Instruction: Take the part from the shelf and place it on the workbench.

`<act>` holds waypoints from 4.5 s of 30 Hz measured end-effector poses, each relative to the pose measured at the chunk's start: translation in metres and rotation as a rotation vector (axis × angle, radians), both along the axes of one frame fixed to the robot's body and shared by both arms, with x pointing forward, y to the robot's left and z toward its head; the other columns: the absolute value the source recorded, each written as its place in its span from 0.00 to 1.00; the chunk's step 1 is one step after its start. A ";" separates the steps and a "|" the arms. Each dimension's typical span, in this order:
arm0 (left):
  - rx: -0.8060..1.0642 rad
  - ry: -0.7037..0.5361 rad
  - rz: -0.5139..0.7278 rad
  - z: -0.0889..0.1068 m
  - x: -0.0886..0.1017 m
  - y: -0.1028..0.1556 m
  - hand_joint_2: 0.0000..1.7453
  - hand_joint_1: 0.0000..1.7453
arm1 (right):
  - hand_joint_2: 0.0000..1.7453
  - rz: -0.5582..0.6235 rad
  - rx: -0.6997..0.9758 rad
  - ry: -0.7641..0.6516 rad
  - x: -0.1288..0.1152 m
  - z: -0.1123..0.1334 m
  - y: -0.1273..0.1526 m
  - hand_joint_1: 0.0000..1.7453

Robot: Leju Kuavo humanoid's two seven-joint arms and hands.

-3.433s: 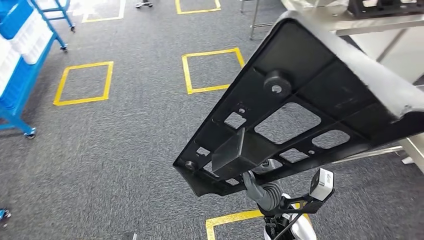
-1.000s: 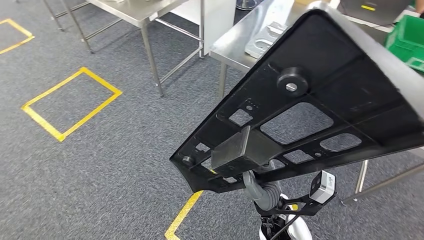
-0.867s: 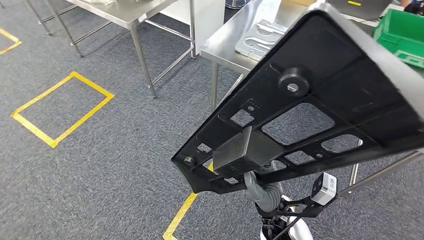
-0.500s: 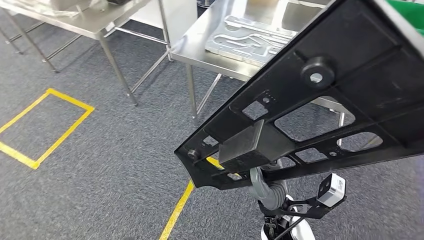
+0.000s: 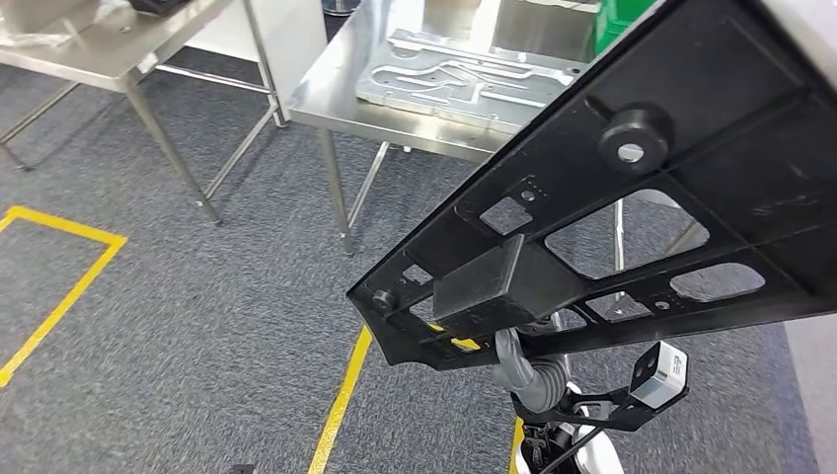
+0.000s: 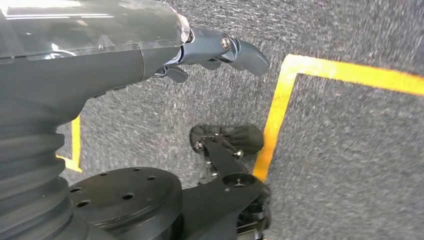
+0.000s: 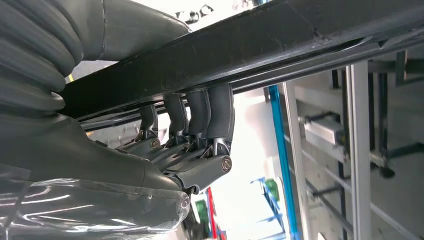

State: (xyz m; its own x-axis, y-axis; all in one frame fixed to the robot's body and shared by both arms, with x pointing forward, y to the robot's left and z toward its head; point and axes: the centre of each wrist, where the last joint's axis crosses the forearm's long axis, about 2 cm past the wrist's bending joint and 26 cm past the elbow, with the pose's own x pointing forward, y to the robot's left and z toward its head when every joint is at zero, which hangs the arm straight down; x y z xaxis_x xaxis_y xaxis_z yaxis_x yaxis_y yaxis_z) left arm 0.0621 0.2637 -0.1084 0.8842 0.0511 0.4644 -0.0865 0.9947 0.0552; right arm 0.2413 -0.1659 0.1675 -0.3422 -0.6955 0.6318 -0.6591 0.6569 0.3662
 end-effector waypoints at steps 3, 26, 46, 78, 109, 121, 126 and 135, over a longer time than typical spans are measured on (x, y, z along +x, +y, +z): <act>0.003 0.004 0.000 0.000 -0.001 0.000 1.00 0.00 | 1.00 -0.004 -0.003 0.003 0.000 -0.001 -0.001 1.00; 0.008 0.009 -0.002 -0.001 -0.003 0.003 1.00 0.00 | 1.00 -0.011 0.002 0.007 -0.002 0.000 0.000 1.00; 0.009 0.007 -0.001 0.000 -0.001 0.003 1.00 0.00 | 1.00 -0.037 -0.016 0.010 0.002 -0.001 -0.001 1.00; 0.007 0.026 -0.015 0.000 -0.003 0.001 1.00 0.00 | 1.00 -0.053 -0.018 0.036 -0.003 -0.006 -0.001 1.00; 0.003 0.025 -0.011 0.000 -0.001 0.000 1.00 0.00 | 1.00 -0.070 -0.023 0.028 -0.005 -0.007 -0.004 1.00; 0.002 0.028 -0.005 -0.001 -0.003 0.002 1.00 0.00 | 1.00 -0.074 -0.049 0.021 -0.004 -0.006 -0.004 1.00; -0.004 0.026 -0.001 -0.001 -0.003 0.002 1.00 0.00 | 1.00 -0.090 -0.073 -0.017 -0.003 -0.003 -0.005 1.00; -0.014 0.032 0.015 0.000 -0.003 0.001 1.00 0.00 | 1.00 -0.171 -0.115 -0.224 0.011 0.043 -0.012 1.00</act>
